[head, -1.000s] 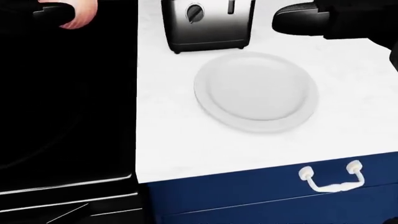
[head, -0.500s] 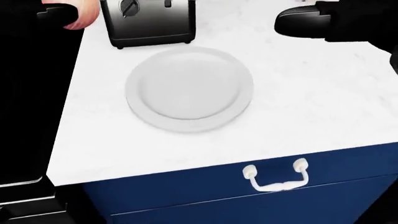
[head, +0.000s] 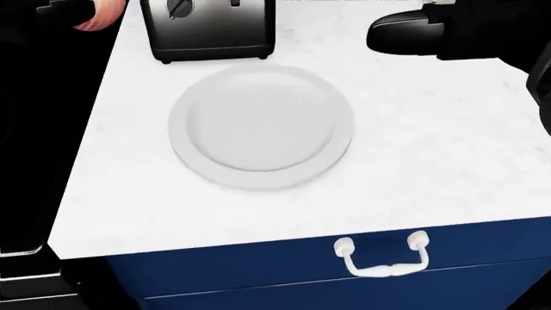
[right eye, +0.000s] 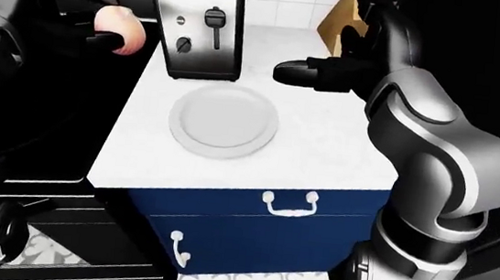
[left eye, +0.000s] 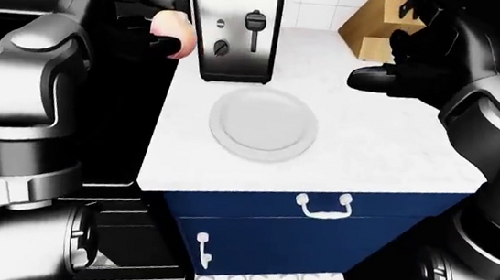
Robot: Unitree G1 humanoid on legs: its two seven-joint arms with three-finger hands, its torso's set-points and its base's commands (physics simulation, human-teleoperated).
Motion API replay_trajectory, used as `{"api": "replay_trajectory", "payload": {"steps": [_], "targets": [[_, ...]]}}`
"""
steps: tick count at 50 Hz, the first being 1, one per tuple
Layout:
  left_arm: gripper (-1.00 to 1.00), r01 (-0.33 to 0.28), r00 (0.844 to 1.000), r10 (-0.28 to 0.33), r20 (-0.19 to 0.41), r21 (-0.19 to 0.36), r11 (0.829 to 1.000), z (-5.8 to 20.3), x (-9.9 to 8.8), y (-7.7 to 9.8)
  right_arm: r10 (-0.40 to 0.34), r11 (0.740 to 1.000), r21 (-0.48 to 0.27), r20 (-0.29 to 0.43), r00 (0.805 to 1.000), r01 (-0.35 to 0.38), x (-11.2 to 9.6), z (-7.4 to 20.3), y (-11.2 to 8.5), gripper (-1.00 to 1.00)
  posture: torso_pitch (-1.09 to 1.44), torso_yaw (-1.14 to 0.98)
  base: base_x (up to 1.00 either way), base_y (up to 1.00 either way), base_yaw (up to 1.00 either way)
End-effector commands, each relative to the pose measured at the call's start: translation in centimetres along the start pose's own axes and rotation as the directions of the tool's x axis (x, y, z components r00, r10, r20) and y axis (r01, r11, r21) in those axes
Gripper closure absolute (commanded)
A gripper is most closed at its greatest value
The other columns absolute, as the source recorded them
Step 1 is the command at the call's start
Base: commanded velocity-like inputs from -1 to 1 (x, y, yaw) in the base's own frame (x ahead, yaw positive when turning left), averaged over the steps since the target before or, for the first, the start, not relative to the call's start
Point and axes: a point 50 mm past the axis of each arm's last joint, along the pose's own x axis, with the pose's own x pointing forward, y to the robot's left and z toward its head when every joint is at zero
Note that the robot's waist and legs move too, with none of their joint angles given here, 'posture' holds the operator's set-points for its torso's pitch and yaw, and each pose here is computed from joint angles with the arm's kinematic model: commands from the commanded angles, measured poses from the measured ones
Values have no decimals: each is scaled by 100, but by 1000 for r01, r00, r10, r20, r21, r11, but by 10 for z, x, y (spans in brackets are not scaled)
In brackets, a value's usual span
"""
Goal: Pick the onion from the pan and place it on the plate.
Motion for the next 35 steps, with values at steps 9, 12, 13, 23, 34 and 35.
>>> {"api": "replay_trajectory", "payload": {"steps": [9, 12, 13, 23, 34, 35], "targets": [[44, -15, 991, 13, 130, 14, 1000, 28, -10, 3, -8, 1000, -3, 87, 996, 9, -5, 17, -1, -100, 0, 0, 0, 0, 0], [45, -10, 991, 9, 133, 11, 1000, 32, -12, 2, -10, 1000, -3, 88, 996, 10, -4, 18, -2, -100, 0, 0, 0, 0, 0], [44, -9, 991, 8, 135, 11, 1000, 32, -12, 1, -10, 1000, -3, 88, 996, 10, -4, 18, -2, -100, 0, 0, 0, 0, 0], [47, 21, 988, -22, 155, 6, 1000, 42, -20, -6, -11, 1000, -4, 87, 996, 11, -4, 17, -2, -100, 0, 0, 0, 0, 0], [68, 50, 984, -50, 170, -1, 999, 48, -25, -14, -12, 1000, -3, 83, 996, 13, -3, 15, -2, -100, 0, 0, 0, 0, 0], [65, 50, 984, -50, 170, 0, 999, 48, -25, -14, -12, 1000, -2, 83, 996, 12, -4, 15, -2, -100, 0, 0, 0, 0, 0]]}}
